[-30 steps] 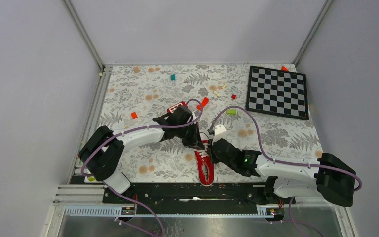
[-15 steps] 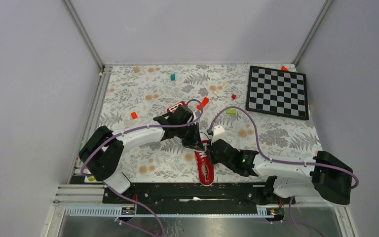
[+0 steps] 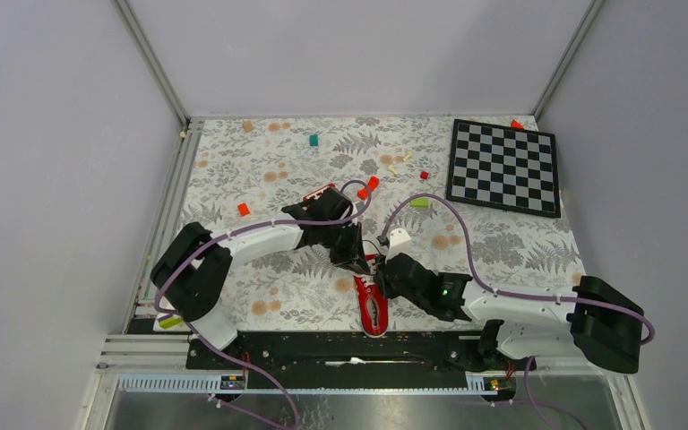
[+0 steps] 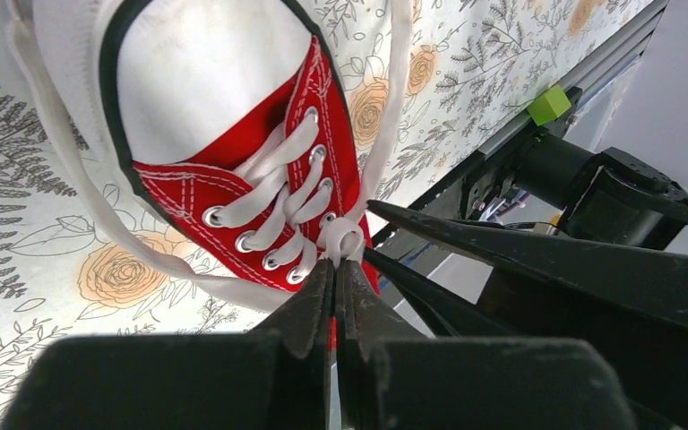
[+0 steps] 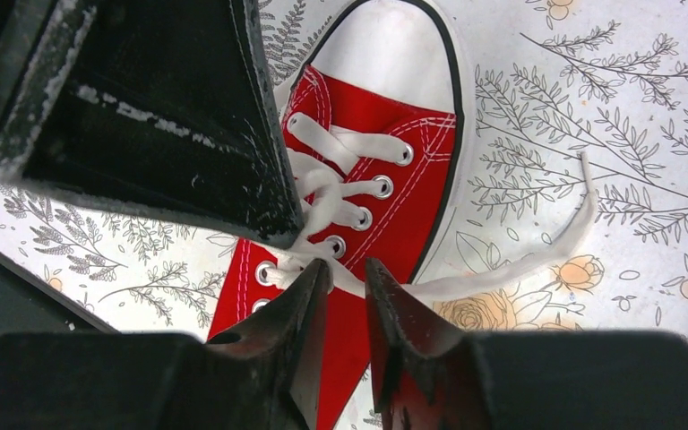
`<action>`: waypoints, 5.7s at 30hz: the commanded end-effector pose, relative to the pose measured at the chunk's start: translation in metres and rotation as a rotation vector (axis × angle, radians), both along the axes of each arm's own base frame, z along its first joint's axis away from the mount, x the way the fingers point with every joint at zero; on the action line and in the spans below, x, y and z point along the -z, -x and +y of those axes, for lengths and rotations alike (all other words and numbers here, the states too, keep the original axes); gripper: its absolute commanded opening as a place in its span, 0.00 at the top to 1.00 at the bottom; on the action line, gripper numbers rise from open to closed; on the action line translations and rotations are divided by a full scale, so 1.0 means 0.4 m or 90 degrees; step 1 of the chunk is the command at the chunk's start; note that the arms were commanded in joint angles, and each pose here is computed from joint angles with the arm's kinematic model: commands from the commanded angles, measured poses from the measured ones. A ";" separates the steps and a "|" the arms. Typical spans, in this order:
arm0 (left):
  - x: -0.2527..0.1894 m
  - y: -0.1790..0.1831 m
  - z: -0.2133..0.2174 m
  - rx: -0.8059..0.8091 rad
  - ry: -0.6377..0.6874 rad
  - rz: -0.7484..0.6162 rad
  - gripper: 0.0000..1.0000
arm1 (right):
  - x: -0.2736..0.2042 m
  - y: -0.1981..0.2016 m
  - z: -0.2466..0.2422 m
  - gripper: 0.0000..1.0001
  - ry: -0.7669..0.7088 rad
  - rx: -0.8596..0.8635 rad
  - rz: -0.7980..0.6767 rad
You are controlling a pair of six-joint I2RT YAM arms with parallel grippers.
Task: Tie the shoes
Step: Cross the shoelace with the shoelace.
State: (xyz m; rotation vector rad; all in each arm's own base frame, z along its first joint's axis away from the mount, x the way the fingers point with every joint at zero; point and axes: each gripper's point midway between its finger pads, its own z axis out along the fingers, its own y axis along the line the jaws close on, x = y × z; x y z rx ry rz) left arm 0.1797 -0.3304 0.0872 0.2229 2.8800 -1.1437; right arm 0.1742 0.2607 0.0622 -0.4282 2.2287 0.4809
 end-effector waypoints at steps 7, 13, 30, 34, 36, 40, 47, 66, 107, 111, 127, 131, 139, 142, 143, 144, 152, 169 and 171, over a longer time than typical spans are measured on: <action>-0.042 -0.028 -0.010 0.013 0.040 0.001 1.00 | -0.064 0.009 -0.032 0.67 -0.038 0.008 -0.026; -0.041 -0.030 -0.011 0.013 0.042 0.002 1.00 | -0.085 0.023 -0.020 0.67 -0.069 -0.011 -0.020; -0.045 -0.032 -0.014 0.012 0.044 0.003 1.00 | -0.104 0.028 0.072 0.78 -0.051 -0.125 -0.029; -0.045 -0.032 -0.015 0.011 0.045 0.003 1.00 | -0.107 0.018 0.081 0.76 -0.039 -0.130 -0.039; -0.045 -0.033 -0.015 0.011 0.045 0.003 1.00 | -0.105 0.015 0.085 0.76 -0.034 -0.134 -0.043; -0.046 -0.033 -0.017 0.012 0.048 0.003 1.00 | -0.094 0.007 0.084 0.74 -0.018 -0.131 -0.046; -0.045 -0.033 -0.018 0.012 0.049 0.003 1.00 | -0.080 -0.005 0.079 0.74 -0.003 -0.122 -0.054; -0.045 -0.033 -0.020 0.014 0.051 0.005 1.00 | -0.056 -0.036 0.059 0.74 0.015 -0.083 -0.057; -0.010 -0.053 -0.019 0.001 0.031 -0.007 1.00 | -0.084 0.027 0.064 1.00 -0.038 -0.131 0.014; -0.011 -0.053 -0.021 0.003 0.032 -0.007 1.00 | -0.091 0.043 0.105 1.00 -0.061 -0.164 0.054; -0.004 -0.053 -0.017 0.005 0.029 -0.008 1.00 | -0.108 0.064 0.114 0.99 -0.108 -0.175 0.161; -0.002 -0.051 -0.016 0.007 0.028 -0.008 1.00 | -0.102 0.064 0.112 0.87 -0.114 -0.171 0.181; -0.004 -0.051 -0.017 0.007 0.029 -0.009 1.00 | -0.085 0.052 0.106 0.68 -0.094 -0.161 0.173; -0.004 -0.052 -0.017 0.006 0.029 -0.008 1.00 | -0.083 0.047 0.098 0.66 -0.086 -0.152 0.168; -0.004 -0.051 -0.017 0.006 0.029 -0.008 1.00 | -0.083 0.045 0.095 0.65 -0.085 -0.150 0.163; -0.004 -0.052 -0.017 0.006 0.029 -0.009 1.00 | -0.087 0.043 0.091 0.65 -0.087 -0.147 0.157; -0.002 -0.052 -0.017 0.006 0.028 -0.007 1.00 | -0.133 0.034 0.076 0.65 -0.128 -0.131 0.109; 0.000 -0.050 -0.017 0.006 0.029 -0.006 1.00 | -0.087 0.038 0.079 0.65 -0.105 -0.129 0.137; -0.001 -0.050 -0.018 0.007 0.030 -0.007 1.00 | -0.080 0.037 0.076 0.63 -0.100 -0.128 0.137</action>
